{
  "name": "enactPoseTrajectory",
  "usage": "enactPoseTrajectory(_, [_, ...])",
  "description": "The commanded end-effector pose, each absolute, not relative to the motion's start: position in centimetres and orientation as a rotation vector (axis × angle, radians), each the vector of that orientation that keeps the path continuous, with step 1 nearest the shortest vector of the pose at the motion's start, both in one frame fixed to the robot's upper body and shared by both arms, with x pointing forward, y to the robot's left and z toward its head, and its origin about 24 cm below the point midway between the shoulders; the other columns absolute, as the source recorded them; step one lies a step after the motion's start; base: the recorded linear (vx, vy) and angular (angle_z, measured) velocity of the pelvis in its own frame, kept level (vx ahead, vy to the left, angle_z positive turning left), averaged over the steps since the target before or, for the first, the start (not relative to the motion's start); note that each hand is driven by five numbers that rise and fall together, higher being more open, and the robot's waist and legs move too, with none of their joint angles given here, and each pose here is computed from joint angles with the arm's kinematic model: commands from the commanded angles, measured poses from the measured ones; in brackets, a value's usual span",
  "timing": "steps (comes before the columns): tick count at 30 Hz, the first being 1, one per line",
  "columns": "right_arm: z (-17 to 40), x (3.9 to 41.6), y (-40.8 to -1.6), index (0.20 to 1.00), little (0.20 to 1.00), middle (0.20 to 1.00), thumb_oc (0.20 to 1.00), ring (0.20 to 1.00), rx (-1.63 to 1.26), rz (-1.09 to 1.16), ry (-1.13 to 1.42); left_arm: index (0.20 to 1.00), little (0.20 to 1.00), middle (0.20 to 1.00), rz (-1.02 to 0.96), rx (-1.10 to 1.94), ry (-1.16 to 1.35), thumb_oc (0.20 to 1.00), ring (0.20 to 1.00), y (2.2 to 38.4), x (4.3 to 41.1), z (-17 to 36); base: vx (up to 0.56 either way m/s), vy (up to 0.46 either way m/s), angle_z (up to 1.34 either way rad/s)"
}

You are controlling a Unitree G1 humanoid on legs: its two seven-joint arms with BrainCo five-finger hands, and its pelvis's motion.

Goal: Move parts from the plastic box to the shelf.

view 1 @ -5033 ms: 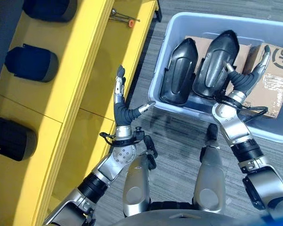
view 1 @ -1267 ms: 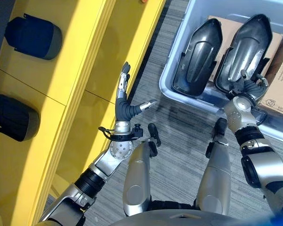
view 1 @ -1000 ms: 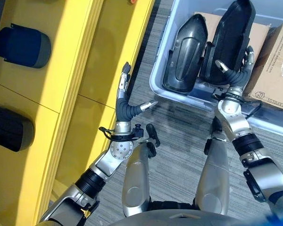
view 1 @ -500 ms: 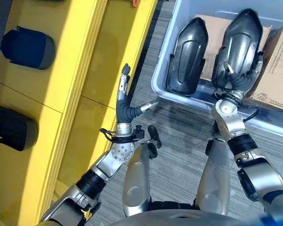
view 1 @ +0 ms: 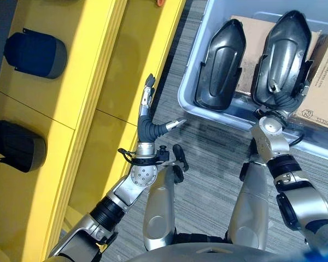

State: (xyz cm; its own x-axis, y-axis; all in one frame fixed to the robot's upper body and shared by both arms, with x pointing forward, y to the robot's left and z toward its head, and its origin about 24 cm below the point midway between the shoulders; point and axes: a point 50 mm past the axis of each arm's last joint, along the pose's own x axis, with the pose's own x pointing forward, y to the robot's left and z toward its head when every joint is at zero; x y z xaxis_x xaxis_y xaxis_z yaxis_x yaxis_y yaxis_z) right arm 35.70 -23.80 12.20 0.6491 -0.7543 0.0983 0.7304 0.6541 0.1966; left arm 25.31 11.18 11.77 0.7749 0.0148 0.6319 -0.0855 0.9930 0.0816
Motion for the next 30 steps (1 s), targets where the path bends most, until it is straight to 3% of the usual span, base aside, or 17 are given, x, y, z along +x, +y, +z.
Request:
enactPoseTrajectory(1, [13.3, 36.7, -24.2, 1.000, 1.000, 1.000, 1.000, 1.000, 0.199, -0.731, -0.136, 1.000, 1.000, 1.000, 0.028, 0.046, -0.778, 1.000, 1.000, 11.2, 24.1, 13.7, -0.02, -0.040, 0.01])
enactPoseTrajectory(13, [11.9, 38.7, -23.3, 1.000, 1.000, 1.000, 1.000, 1.000, 0.512, -0.455, 0.066, 1.000, 1.000, 1.000, -0.004, 0.082, -0.774, 1.000, 1.000, 11.6, 24.5, 14.1, 0.00, -0.051, 0.01])
enactPoseTrajectory(30, [12.3, 38.8, -20.1, 1.000, 1.000, 1.000, 1.000, 1.000, 0.320, -0.324, 0.017, 1.000, 1.000, 1.000, -0.024, 0.088, -0.781, 1.000, 1.000, 11.8, 24.0, 13.9, 0.00, -0.007, 0.01])
